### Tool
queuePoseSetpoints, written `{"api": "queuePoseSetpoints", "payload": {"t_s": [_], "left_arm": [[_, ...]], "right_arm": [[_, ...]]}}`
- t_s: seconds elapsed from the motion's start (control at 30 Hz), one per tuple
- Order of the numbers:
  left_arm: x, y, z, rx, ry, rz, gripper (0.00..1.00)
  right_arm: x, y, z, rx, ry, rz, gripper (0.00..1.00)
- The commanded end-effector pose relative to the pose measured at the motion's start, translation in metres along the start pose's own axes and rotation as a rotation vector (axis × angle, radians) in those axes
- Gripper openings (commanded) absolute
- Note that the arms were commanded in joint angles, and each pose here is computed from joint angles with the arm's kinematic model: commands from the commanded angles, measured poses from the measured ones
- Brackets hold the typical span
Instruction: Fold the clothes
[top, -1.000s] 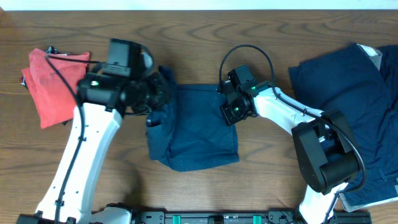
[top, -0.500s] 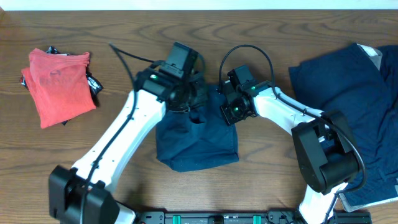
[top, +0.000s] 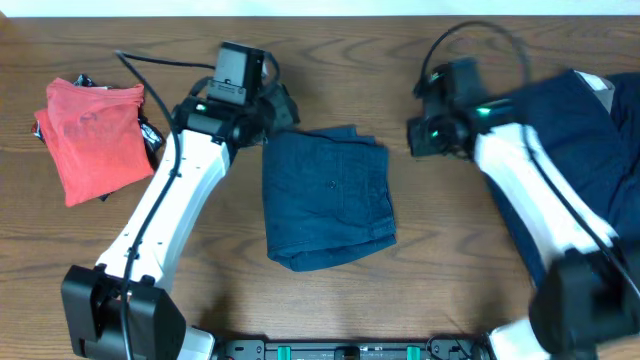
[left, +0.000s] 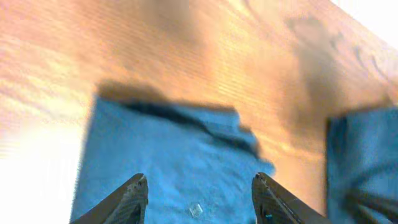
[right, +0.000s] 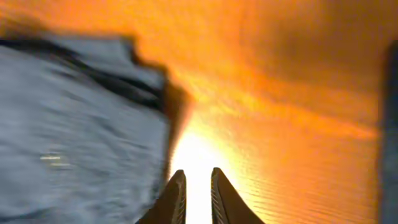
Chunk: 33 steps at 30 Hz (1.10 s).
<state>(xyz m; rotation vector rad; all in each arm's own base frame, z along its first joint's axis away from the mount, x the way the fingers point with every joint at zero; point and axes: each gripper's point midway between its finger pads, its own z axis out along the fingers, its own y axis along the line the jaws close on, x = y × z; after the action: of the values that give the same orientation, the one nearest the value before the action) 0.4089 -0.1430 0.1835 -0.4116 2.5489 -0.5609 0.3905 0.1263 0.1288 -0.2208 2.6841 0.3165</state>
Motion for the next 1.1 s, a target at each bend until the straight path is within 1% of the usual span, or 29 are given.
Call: {"api": "queuePoseSetpoints", "payload": {"t_s": [0.0,0.1,0.3,0.4,0.6,0.73,0.87,0.97,1.07], "left_arm": [[-0.018,0.014,0.011,-0.083,-0.067,0.058,0.56],[-0.016,0.021,0.034,-0.103,-0.042,0.076,0.56],[0.006,0.047,0.085,-0.176,0.066,0.069,0.56],[0.021,0.063,0.106,-0.218,0.128,0.061,0.56],[0.054,0.093,0.129,-0.311,0.260,0.044,0.57],[0.085,0.118,0.127,-0.409,0.386,0.029,0.57],[0.118,0.138,0.105,-0.511,0.540,0.010,0.57],[0.138,0.148,0.083,-0.576,0.646,-0.007,0.57],[0.161,0.146,0.060,-0.592,0.781,-0.053,0.57]], "right_arm": [[0.001,0.045,-0.026,-0.184,-0.015,-0.051,0.11],[0.022,0.073,-0.023,-0.275,0.062,-0.091,0.11],[0.074,0.104,0.004,-0.292,0.234,-0.129,0.12],[0.104,0.115,0.021,-0.291,0.320,-0.147,0.13],[0.159,0.122,0.053,-0.264,0.476,-0.158,0.13],[0.185,0.110,0.071,-0.220,0.559,-0.141,0.14],[0.194,0.074,0.085,-0.047,0.580,-0.074,0.14],[0.183,0.041,0.090,0.099,0.535,-0.045,0.15],[0.157,0.006,0.096,0.227,0.431,-0.019,0.21]]}}
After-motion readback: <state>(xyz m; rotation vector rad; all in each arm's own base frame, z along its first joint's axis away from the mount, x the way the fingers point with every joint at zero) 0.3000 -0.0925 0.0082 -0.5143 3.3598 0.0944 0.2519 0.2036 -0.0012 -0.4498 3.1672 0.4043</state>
